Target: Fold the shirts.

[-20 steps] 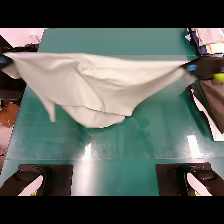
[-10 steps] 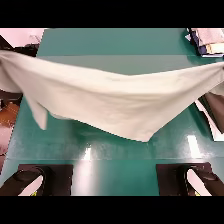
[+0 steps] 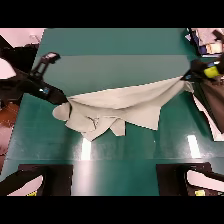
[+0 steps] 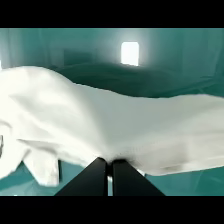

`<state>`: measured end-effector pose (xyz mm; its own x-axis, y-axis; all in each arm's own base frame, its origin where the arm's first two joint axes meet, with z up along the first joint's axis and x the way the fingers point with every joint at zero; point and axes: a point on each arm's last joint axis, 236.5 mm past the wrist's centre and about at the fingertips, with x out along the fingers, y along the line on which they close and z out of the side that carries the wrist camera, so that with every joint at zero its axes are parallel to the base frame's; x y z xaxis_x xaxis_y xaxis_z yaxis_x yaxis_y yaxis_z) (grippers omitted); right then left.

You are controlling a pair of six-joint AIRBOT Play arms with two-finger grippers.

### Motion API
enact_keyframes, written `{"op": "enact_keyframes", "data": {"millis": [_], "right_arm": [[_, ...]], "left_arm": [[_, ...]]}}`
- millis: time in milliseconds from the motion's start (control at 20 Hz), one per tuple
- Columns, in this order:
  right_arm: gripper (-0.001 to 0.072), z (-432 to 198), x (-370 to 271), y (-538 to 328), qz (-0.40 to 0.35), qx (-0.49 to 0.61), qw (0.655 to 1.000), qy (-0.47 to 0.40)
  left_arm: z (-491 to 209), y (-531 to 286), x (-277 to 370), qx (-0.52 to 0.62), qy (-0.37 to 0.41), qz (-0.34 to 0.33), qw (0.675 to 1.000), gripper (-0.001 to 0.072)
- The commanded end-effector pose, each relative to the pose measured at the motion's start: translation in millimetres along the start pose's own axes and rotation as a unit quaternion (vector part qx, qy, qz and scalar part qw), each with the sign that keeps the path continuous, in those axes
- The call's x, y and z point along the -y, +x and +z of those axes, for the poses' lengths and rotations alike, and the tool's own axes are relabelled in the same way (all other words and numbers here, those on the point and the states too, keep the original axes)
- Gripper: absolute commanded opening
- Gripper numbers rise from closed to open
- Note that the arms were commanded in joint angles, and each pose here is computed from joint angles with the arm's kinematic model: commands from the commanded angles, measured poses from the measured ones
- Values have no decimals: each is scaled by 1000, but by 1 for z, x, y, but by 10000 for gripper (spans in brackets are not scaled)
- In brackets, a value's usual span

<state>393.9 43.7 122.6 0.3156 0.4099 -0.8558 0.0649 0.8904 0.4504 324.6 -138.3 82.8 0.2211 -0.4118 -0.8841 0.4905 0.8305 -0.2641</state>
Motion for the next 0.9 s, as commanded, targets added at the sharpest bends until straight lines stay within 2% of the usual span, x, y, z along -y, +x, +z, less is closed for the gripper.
{"op": "enact_keyframes", "data": {"millis": [0,50,100,150,250,350,550,600,650,850], "right_arm": [[30,38,0,54,5,31,999,-4],[216,43,0,59,5,37,999,-8],[617,42,2,64,4,31,999,-12],[686,36,4,67,3,15,1000,-17],[503,9,19,64,-3,-37,999,-31],[503,-21,35,61,-6,-63,998,-22],[500,-108,67,83,-8,-102,993,53],[444,-128,73,93,-11,-108,992,65],[431,-146,76,104,-11,-114,990,77],[431,-184,67,143,31,-112,985,126]], "left_arm": [[6,32,-12,3,-14,-6,1000,24],[10,31,-13,12,-14,-3,1000,24],[13,30,-14,17,-13,-1,1000,24],[13,30,-14,17,-13,-1,1000,24],[10,30,-13,10,-13,-3,1000,24],[4,30,-13,-2,-11,-2,1000,24],[4,31,-13,-2,-12,-2,1000,24],[4,31,-11,-1,-13,-6,1000,24],[5,31,-9,1,-15,-10,1000,24],[5,30,-8,1,-16,-13,1000,24]]}}
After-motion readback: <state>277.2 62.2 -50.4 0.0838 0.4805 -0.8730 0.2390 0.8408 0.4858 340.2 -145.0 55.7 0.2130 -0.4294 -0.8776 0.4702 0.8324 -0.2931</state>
